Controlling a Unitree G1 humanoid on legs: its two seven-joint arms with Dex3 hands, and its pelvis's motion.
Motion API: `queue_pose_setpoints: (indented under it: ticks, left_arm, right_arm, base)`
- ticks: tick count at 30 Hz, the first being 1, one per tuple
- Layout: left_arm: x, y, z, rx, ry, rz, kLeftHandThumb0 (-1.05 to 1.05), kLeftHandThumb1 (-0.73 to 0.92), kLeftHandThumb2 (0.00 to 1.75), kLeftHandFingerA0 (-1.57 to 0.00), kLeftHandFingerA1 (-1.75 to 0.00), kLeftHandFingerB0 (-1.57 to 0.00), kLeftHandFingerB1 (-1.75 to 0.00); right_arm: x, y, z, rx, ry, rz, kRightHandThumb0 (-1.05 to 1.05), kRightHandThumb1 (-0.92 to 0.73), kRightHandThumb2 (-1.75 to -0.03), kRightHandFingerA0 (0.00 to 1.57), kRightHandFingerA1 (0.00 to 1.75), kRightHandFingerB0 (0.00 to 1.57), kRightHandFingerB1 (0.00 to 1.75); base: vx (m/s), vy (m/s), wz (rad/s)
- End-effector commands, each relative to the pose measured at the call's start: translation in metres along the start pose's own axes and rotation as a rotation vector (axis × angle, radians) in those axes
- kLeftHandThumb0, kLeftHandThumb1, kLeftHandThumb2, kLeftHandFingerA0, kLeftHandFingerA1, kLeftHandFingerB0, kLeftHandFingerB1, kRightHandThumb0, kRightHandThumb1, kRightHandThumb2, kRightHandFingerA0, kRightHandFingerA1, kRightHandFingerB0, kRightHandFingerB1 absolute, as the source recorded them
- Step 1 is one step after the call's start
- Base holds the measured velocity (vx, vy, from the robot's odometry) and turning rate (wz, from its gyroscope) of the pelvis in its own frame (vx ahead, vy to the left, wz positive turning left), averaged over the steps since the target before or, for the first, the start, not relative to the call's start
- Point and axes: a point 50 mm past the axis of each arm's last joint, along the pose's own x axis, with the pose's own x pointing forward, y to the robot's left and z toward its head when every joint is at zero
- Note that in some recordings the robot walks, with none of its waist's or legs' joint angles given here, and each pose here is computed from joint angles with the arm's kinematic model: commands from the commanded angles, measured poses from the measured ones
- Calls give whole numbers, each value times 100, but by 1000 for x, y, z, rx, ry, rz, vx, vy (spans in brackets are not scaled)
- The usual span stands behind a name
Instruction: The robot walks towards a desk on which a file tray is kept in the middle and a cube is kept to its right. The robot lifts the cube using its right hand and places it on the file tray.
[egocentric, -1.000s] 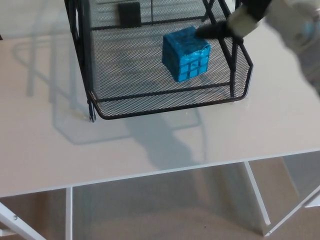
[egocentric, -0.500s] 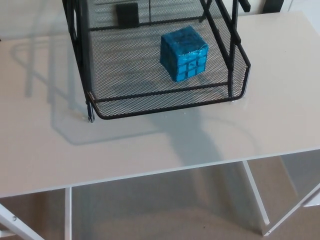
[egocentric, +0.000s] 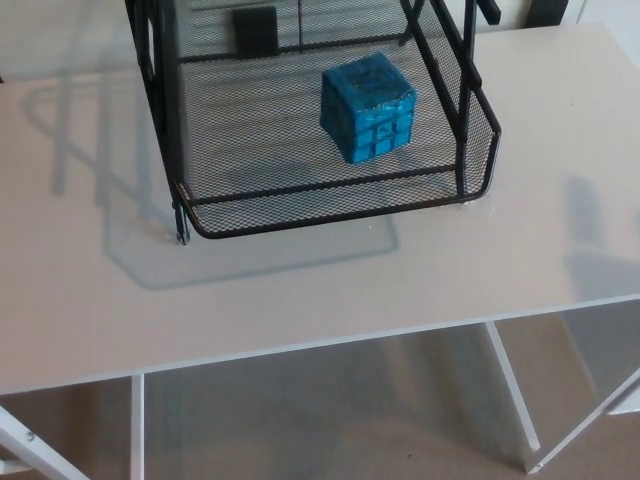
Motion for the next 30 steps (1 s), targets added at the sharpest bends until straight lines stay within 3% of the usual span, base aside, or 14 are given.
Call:
queue_pose_setpoints:
  ticks: [1,2,6,8,10,17,18,20,21,22,25,28,29,30]
  left_arm:
    - [-4,8,-2,-4,-3,18,-70,91,67,-36,-55,-23,-39]
    - [-5,7,-4,-11,0,18,-69,92,67,-35,-54,-22,-39]
    - [-7,10,-12,-27,12,22,-70,92,67,-35,-57,-25,-41]
    - [-7,12,-16,-24,16,27,-69,92,68,-35,-57,-27,-42]
    - [-10,11,-17,5,11,25,-71,92,69,-37,-57,-28,-42]
    - [-8,8,-23,-30,32,18,-70,92,70,-40,-57,-24,-39]
    - [-8,8,-23,-22,29,19,-72,74,107,-35,-63,-15,-50]
    - [-9,9,-23,-16,26,19,-72,74,107,-35,-63,-15,-50]
    - [-10,9,-23,-16,32,19,-72,92,70,-39,-56,-19,-39]
    - [-9,8,-22,-16,27,14,-70,75,108,-34,-62,-14,-49]
    - [-7,8,-23,-14,28,17,-71,92,70,-39,-56,-22,-41]
    - [-6,8,-23,-10,27,16,-71,92,72,-36,-56,-18,-40]
    - [-6,8,-22,-13,29,15,-71,92,72,-34,-56,-19,-41]
    - [-6,8,-22,-6,28,18,-71,75,108,-32,-61,-15,-50]
  right_arm:
    - [-167,38,-209,724,802,-554,-52,-59,-69,72,115,5,24]
    - [-174,42,-214,724,876,-552,-66,-52,-93,88,109,0,33]
    - [-188,47,-216,698,1023,-504,-74,-70,-62,76,96,0,25]
    - [-194,62,-224,573,1079,-407,-84,-56,-101,72,92,0,19]
    - [-200,67,-228,727,1086,-358,-73,-73,-62,95,114,16,49]
    - [-197,84,-223,575,1112,-89,-64,-38,-76,68,75,18,49]
    - [-197,89,-222,606,1121,-70,-53,-38,-52,64,71,43,52]
    - [-197,94,-221,627,1130,-64,-53,-38,-52,64,71,43,52]
    - [-194,94,-219,502,1096,72,-66,-35,-77,65,72,21,53]
    - [-189,97,-217,447,1046,159,-63,-38,-73,41,64,5,43]
    - [-188,96,-215,299,1015,284,-67,-49,-55,61,54,6,31]
    - [-188,99,-213,142,950,355,-75,-41,-80,69,65,5,32]
    - [-187,99,-213,156,964,359,-72,-50,-55,70,54,11,31]
    - [-187,99,-214,203,954,387,-68,-51,-57,61,57,9,29]
  base:
    - [0,0,0]
    - [0,0,0]
    - [0,0,0]
    - [0,0,0]
    - [0,0,0]
    - [0,0,0]
    - [0,0,0]
    - [0,0,0]
    - [0,0,0]
    - [0,0,0]
    - [0,0,0]
    - [0,0,0]
    - [0,0,0]
    - [0,0,0]
